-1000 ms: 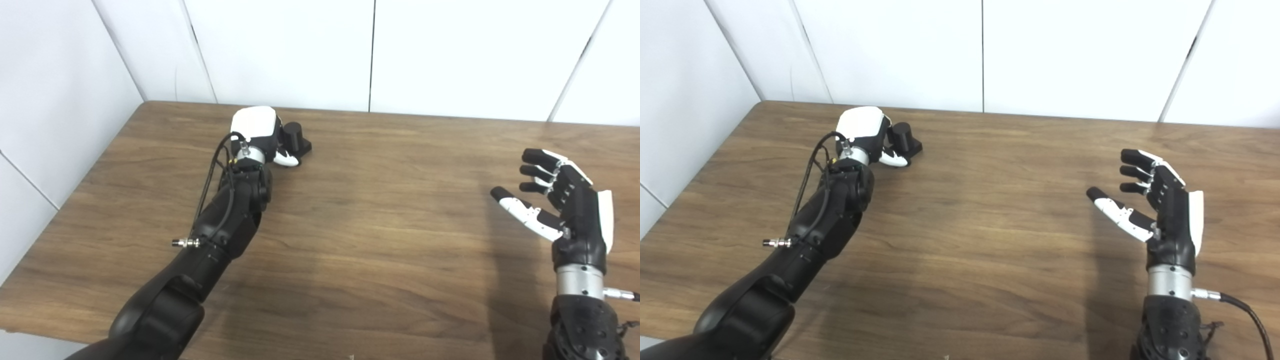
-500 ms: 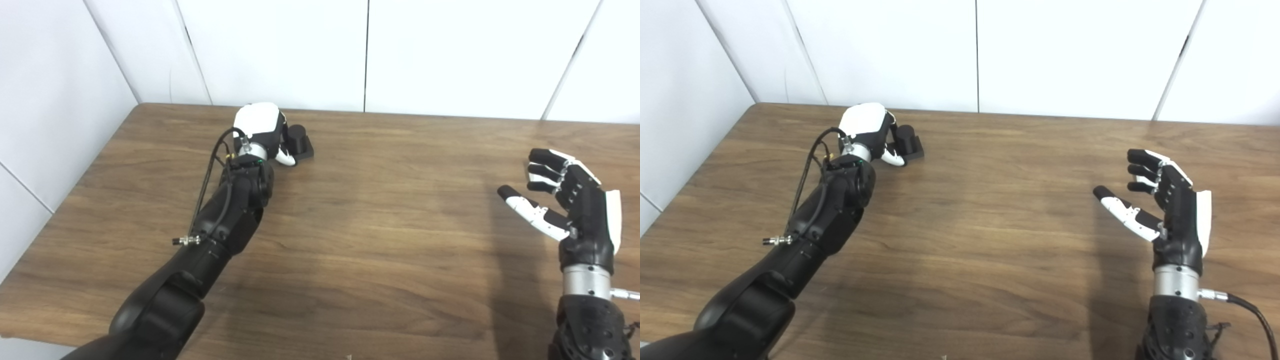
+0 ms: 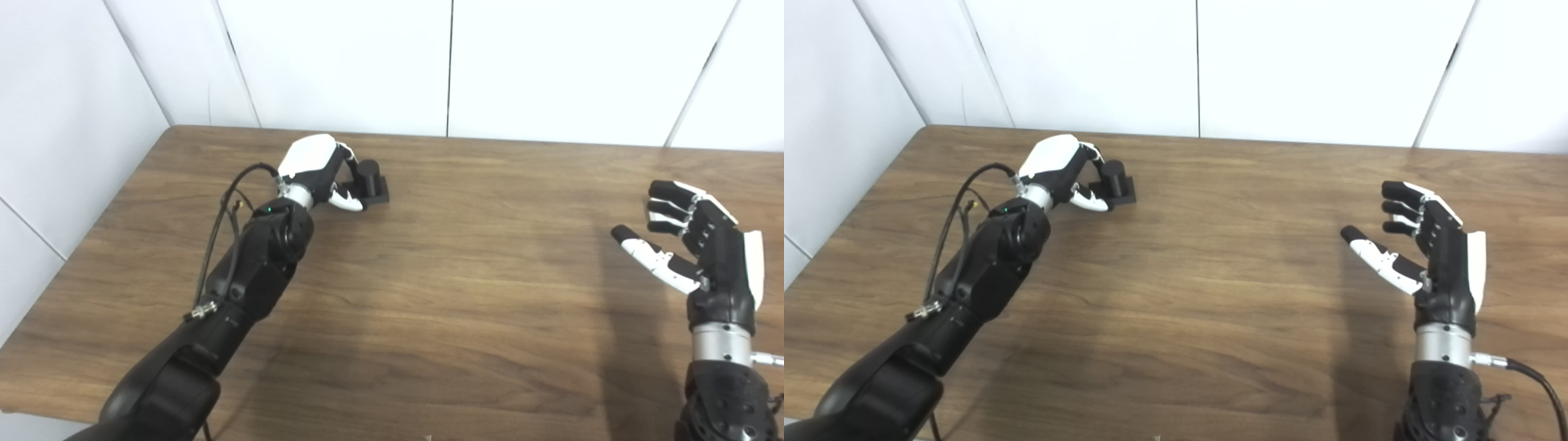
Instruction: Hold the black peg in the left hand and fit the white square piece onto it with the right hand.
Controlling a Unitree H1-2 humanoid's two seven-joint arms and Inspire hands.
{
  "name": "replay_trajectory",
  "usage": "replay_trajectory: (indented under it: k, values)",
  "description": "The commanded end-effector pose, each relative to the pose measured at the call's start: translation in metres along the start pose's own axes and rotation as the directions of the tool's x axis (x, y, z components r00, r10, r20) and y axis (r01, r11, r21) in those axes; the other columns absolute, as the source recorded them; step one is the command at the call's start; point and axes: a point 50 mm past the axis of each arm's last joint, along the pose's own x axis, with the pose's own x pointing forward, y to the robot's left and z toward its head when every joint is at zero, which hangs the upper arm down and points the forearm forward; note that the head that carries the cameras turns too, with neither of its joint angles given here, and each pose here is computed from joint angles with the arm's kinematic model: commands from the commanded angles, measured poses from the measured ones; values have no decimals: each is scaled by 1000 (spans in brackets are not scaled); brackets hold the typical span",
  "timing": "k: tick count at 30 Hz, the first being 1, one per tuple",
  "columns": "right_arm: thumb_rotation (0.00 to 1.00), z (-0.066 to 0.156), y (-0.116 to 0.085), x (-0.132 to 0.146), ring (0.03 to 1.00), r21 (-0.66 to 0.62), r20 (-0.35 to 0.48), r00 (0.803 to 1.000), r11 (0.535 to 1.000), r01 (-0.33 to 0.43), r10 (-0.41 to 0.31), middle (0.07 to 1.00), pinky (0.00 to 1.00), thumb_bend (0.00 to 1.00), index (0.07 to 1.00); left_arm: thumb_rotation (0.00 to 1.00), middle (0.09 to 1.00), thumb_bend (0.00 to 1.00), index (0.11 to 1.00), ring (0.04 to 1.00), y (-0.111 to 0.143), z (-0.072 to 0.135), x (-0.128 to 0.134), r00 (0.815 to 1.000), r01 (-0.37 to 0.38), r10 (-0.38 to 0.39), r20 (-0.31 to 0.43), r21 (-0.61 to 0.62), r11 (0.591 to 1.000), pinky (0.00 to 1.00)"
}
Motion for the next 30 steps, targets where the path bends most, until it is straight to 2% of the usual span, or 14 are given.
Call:
replay_trajectory:
  k: [1, 10, 19, 30]
  values:
    - [180, 21, -2, 11, 710, 6, 85, 996, 1000, 16, -17, 726, 602, 629, 681, 80, 878, 522, 488, 938, -30, 1, -14, 986, 158, -158, 51, 6, 987, 1000]
    - [178, 22, -3, 13, 691, 1, 102, 995, 1000, 16, -16, 714, 578, 636, 673, 82, 886, 521, 490, 943, -38, 22, -34, 960, 191, -184, 209, -11, 982, 988]
    - [158, 23, 1, 11, 681, 21, 90, 996, 1000, 12, -14, 717, 569, 632, 679, 83, 893, 519, 490, 957, -36, 39, -50, 917, 207, -171, 361, -64, 976, 948]
    - [188, 24, 3, 10, 704, 44, 79, 996, 999, 25, -29, 724, 605, 654, 681, 82, 910, 519, 493, 975, -47, 54, -72, 876, 227, -156, 456, -105, 968, 966]
